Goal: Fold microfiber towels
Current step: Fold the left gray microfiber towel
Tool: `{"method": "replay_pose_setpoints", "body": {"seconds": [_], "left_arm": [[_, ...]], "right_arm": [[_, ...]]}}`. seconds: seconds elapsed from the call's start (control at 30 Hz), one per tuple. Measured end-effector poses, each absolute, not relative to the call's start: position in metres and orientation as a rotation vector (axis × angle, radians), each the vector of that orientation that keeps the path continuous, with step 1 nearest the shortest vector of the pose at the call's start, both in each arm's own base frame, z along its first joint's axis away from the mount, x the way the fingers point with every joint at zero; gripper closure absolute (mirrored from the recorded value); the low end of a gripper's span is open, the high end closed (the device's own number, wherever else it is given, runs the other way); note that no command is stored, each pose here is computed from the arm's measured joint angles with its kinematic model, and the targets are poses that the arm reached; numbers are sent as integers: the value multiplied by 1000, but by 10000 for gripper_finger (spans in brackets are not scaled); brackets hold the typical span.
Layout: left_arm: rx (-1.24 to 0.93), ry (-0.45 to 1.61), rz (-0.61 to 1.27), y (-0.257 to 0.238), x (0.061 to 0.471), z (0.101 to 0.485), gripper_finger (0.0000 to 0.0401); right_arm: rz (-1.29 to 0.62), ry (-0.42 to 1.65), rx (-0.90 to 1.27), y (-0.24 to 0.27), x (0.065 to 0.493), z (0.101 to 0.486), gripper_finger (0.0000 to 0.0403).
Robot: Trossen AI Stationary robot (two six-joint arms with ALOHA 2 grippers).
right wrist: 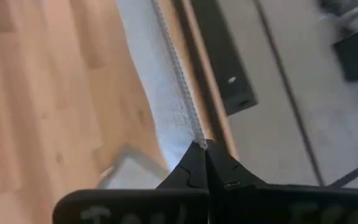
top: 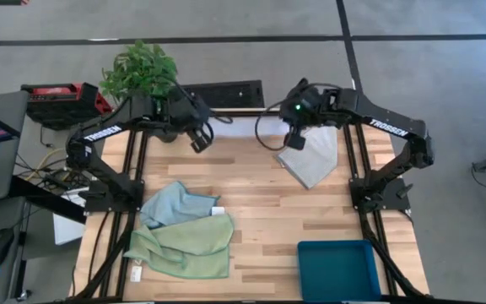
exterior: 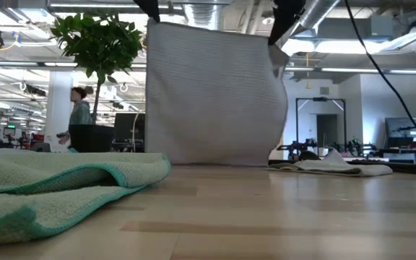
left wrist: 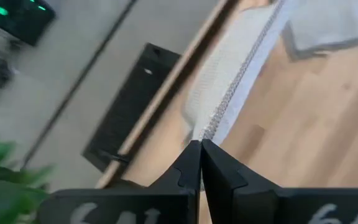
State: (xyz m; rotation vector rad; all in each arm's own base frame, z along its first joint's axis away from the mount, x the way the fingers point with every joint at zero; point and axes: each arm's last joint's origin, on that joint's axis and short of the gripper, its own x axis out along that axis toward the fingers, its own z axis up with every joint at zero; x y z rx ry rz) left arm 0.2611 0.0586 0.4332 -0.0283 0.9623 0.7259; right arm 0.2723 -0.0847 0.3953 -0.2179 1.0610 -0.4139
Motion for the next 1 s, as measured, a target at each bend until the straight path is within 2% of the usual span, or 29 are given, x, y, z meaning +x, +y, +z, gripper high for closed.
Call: {"method": "replay_pose_setpoints", "body": {"seconds": [0.27, 0.63, 1.0], "left_arm": [[-167, 1086, 622, 26, 282, 410, 401], [-260, 1177, 641, -39, 320, 367, 401], [-332, 1155, 637, -102, 321, 352, 401]], "right_arm": [[-264, 1168, -139, -60, 276, 369, 403], [-130, 1253, -159, -32, 284, 325, 402], [-104, 1322, -91, 0, 281, 290, 402]]}}
